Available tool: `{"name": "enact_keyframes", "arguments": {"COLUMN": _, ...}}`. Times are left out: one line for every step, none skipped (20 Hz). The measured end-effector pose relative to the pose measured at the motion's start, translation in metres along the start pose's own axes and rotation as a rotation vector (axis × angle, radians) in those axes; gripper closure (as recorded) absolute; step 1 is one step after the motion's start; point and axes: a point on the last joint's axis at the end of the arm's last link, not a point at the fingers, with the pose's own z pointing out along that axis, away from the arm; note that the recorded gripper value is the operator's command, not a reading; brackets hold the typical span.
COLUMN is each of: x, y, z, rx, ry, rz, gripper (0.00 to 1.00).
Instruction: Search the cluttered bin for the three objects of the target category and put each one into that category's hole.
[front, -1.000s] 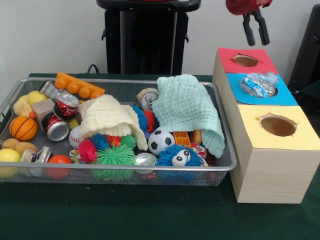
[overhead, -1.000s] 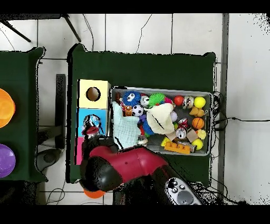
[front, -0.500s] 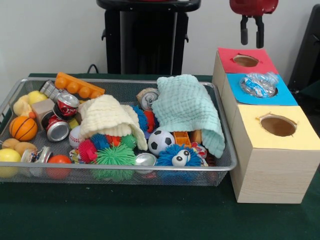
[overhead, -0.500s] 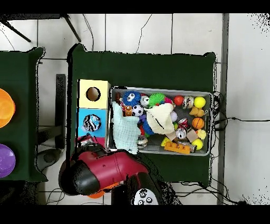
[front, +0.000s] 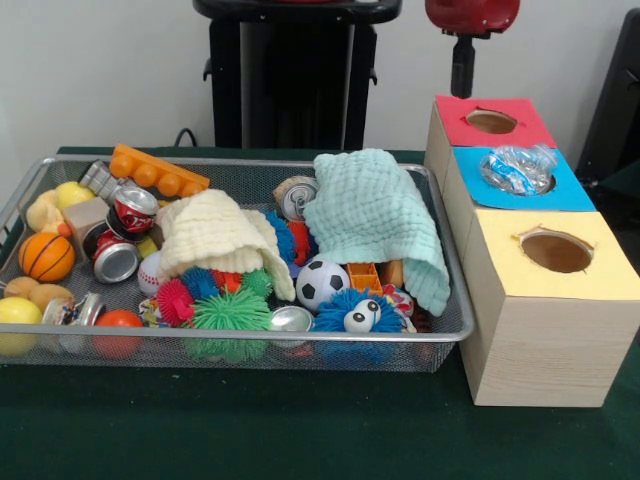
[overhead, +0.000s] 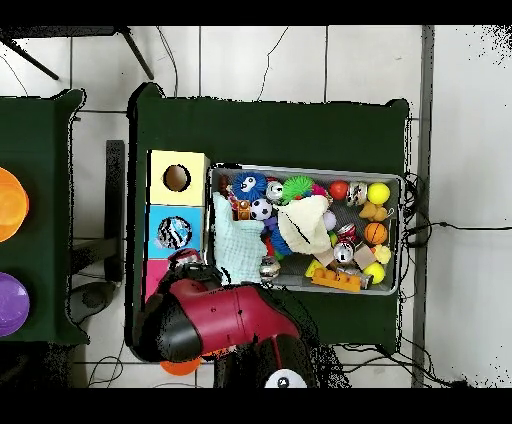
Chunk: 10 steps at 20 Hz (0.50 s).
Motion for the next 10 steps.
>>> {"name": "enact_keyframes", "arguments": {"x": 0.009, "y": 0.002, "z": 0.000, "rx": -0.002, "ry": 0.015, "rz": 0.016, "gripper": 1.00}}
{"name": "enact_keyframes", "arguments": {"x": 0.011, "y": 0.003, "z": -0.001, "rx": -0.003, "ry": 0.018, "rz": 0.020, "gripper": 1.00}}
{"name": "enact_keyframes", "arguments": {"x": 0.013, "y": 0.003, "z": -0.001, "rx": -0.005, "ry": 0.021, "rz": 0.024, "gripper": 1.00}}
{"name": "enact_keyframes", "arguments": {"x": 0.016, "y": 0.004, "z": -0.001, "rx": -0.006, "ry": 0.025, "rz": 0.029, "gripper": 1.00}}
{"name": "enact_keyframes", "arguments": {"x": 0.020, "y": 0.005, "z": -0.001, "rx": -0.007, "ry": 0.028, "rz": 0.036, "gripper": 1.00}}
{"name": "enact_keyframes", "arguments": {"x": 0.023, "y": 0.005, "z": -0.001, "rx": -0.007, "ry": 0.029, "rz": 0.041, "gripper": 1.00}}
{"name": "enact_keyframes", "arguments": {"x": 0.026, "y": 0.005, "z": -0.001, "rx": -0.007, "ry": 0.030, "rz": 0.049, "gripper": 1.00}}
{"name": "enact_keyframes", "arguments": {"x": 0.036, "y": 0.006, "z": 0.000, "rx": -0.009, "ry": 0.035, "rz": 0.067, "gripper": 1.00}}
{"name": "enact_keyframes", "arguments": {"x": 0.042, "y": 0.007, "z": 0.000, "rx": -0.009, "ry": 0.037, "rz": 0.078, "gripper": 1.00}}
{"name": "enact_keyframes", "arguments": {"x": 0.049, "y": 0.008, "z": 0.000, "rx": -0.010, "ry": 0.040, "rz": 0.091, "gripper": 1.00}}
